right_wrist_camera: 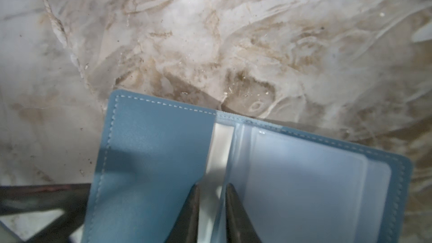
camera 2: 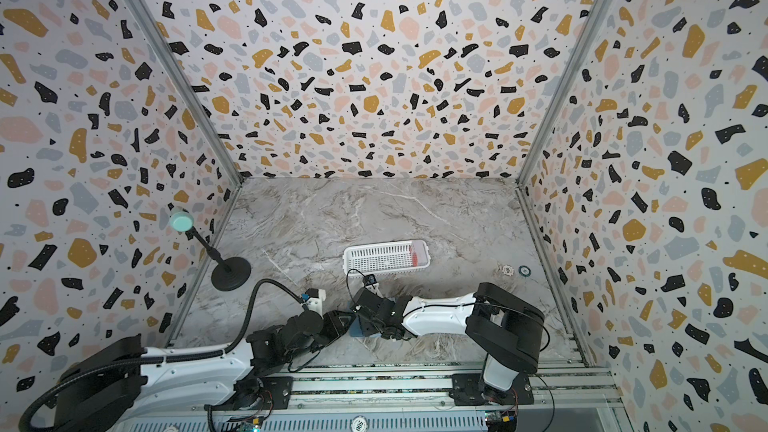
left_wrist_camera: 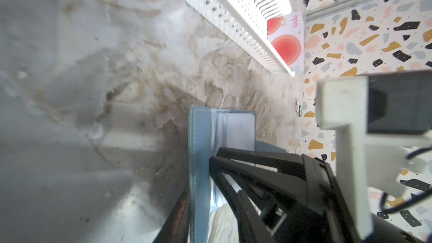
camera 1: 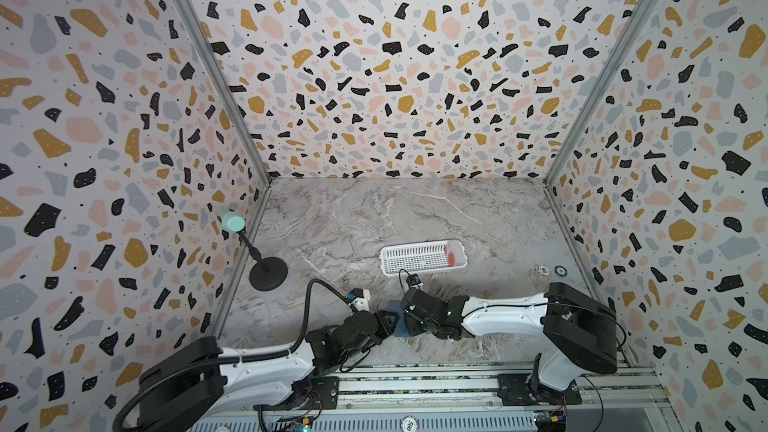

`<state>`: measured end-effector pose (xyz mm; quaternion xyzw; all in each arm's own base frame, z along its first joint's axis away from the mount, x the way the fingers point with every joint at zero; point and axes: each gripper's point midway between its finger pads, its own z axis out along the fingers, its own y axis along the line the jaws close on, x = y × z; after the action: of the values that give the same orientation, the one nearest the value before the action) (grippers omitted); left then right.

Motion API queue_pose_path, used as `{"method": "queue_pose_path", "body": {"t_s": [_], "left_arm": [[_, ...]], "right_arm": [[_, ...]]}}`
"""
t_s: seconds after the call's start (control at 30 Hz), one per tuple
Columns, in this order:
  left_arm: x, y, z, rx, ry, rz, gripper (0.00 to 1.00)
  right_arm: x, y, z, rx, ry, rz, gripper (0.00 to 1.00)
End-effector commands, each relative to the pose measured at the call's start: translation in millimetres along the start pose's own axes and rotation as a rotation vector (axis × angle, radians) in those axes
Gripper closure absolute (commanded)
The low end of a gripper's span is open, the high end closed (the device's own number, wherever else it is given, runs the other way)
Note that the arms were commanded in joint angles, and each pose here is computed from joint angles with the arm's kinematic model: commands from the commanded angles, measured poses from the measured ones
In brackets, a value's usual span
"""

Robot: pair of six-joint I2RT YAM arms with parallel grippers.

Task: Put the credit cards into the card holder

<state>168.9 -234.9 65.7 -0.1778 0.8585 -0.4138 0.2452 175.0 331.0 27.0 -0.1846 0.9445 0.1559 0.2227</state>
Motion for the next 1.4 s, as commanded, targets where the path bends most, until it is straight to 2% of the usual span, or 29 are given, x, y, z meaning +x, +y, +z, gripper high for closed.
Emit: {"method": "queue_pose_path", "body": {"t_s": [0.0, 0.17, 0.47, 0.8, 1.1, 1.37], "left_arm": [[-10.0, 18.6, -12.1, -0.079, -0.037, 0.056, 0.66], [-7.7, 15.0, -14.2, -0.059, -0.019, 0.067, 0.68], [5.2, -0.7, 6.2, -0.05, 0.056, 0.128, 0.72], [17.4, -20.3, 28.0, -0.023, 0.125, 0.189, 0.75], [26.4, 17.9, 38.3, -0.116, 0.145, 0.157, 0.78], [32.0, 38.4, 38.0, -0.156, 0.161, 0.137, 0.79]], "right_arm": [[23.1, -22.4, 7.1, 0.117, 0.085, -0.055, 0.78], [26.8, -22.1, 10.6, 0.144, 0.096, -0.083, 0.78], [39.0, -28.0, 16.5, 0.193, 0.116, -0.12, 0.8], [25.2, -12.1, 4.6, 0.055, 0.063, -0.083, 0.83], [12.6, -19.5, -13.2, 0.012, 0.015, -0.051, 0.84], [27.3, -44.8, -11.9, 0.055, 0.05, -0.011, 0.87]]}}
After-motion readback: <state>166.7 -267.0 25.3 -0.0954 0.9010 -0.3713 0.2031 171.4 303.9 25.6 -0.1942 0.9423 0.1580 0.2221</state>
